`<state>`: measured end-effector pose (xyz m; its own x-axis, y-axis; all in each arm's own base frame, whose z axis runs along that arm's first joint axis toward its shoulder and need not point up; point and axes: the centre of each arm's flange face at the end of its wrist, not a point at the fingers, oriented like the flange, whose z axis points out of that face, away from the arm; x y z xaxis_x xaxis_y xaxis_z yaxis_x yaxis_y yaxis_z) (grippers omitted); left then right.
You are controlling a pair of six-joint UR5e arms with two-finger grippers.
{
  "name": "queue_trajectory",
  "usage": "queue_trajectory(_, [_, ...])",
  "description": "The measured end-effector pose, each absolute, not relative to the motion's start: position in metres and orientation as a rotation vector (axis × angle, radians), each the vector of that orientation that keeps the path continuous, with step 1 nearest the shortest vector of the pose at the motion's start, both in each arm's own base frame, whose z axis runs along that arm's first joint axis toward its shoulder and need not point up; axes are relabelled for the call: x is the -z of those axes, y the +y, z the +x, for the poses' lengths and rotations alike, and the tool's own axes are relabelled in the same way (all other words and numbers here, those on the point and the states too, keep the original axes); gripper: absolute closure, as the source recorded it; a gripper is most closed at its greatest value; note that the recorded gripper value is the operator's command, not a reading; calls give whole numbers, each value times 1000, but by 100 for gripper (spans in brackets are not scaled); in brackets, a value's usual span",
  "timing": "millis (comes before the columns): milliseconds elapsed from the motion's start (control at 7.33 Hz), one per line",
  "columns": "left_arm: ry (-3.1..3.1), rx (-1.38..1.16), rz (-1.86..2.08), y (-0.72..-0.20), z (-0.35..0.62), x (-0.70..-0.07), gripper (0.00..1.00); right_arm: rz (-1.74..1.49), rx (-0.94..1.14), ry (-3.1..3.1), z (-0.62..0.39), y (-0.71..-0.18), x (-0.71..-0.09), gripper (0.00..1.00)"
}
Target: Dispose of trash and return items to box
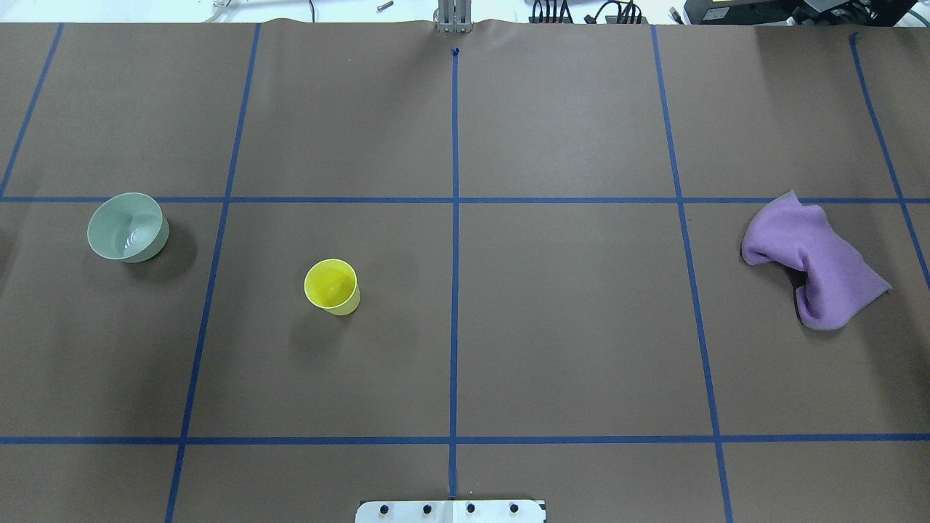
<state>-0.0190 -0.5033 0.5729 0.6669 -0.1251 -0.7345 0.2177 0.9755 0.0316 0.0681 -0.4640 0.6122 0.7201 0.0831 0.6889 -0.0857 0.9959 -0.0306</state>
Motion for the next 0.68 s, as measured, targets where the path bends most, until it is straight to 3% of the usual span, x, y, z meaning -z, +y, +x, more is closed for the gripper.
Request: queue_trajectory(682, [929, 288, 35, -512, 145, -522, 1, -5, -102, -769, 67, -465, -611, 0])
